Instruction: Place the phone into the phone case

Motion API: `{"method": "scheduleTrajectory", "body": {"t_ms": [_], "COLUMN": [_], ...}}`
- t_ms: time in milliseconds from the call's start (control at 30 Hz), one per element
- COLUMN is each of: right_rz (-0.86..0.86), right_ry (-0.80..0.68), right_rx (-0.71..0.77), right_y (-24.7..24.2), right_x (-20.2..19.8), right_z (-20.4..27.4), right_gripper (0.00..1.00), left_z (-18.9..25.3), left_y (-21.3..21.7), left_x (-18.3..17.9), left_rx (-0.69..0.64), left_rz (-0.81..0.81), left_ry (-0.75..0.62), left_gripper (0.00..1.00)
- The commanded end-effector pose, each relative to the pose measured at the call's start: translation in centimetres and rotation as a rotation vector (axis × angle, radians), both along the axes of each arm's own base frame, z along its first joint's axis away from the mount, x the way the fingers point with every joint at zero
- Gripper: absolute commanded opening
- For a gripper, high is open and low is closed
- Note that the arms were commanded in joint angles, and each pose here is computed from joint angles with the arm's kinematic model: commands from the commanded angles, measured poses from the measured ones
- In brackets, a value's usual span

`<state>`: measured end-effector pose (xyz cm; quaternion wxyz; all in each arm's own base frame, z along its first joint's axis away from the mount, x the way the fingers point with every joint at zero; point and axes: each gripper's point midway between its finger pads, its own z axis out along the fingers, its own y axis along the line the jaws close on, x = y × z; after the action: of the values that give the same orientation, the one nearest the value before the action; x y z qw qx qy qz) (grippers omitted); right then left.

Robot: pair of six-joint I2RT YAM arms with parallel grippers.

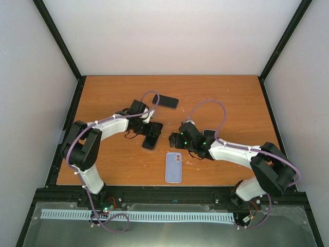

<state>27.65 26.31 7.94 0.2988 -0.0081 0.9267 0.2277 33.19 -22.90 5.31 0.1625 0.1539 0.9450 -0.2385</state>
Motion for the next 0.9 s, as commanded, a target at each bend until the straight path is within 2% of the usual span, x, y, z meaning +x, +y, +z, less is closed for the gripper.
{"method": "scheduleTrajectory", "body": {"t_ms": [0,100,300,500,600,733,867], "right_rz": [-0.021,-0.026,-0.025,-0.032,-0.031,-0.045,-0.033], "right_ry": [-0.033,-0.034,-0.036,-0.038,-0.032,-0.020,-0.014], "right_rx": [-0.001,-0.003,-0.005,-0.005,0.004,0.025,0.036], "right_y": [-0.5,-0.7,-0.9,-1.3,-1.3,-1.4,-1.0], "right_x": [0.6,0.6,0.6,0.4,0.2,-0.1,-0.1], "right_z": [0.7,0.7,0.9,1.2,1.3,1.3,1.3], "right_gripper": [0.89,0.90,0.90,0.90,0.90,0.96,0.94], "left_z": [1.5,1.1,1.2,2.5,2.9,2.6,1.3], "left_y": [-1.3,-1.0,-0.4,-0.4,0.8,2.6,3.1], "left_x": [1.6,1.5,1.6,1.3,1.6,2.2,2.0], "left_rx": [-0.041,-0.031,-0.006,-0.029,0.005,0.060,0.026], "left_rz": [-0.037,-0.022,0.010,0.031,0.104,0.188,0.223], "left_ry": [-0.066,-0.054,-0.067,-0.076,-0.084,-0.096,-0.042], "left_gripper": [0.66,0.68,0.85,0.91,0.92,0.91,0.83]}}
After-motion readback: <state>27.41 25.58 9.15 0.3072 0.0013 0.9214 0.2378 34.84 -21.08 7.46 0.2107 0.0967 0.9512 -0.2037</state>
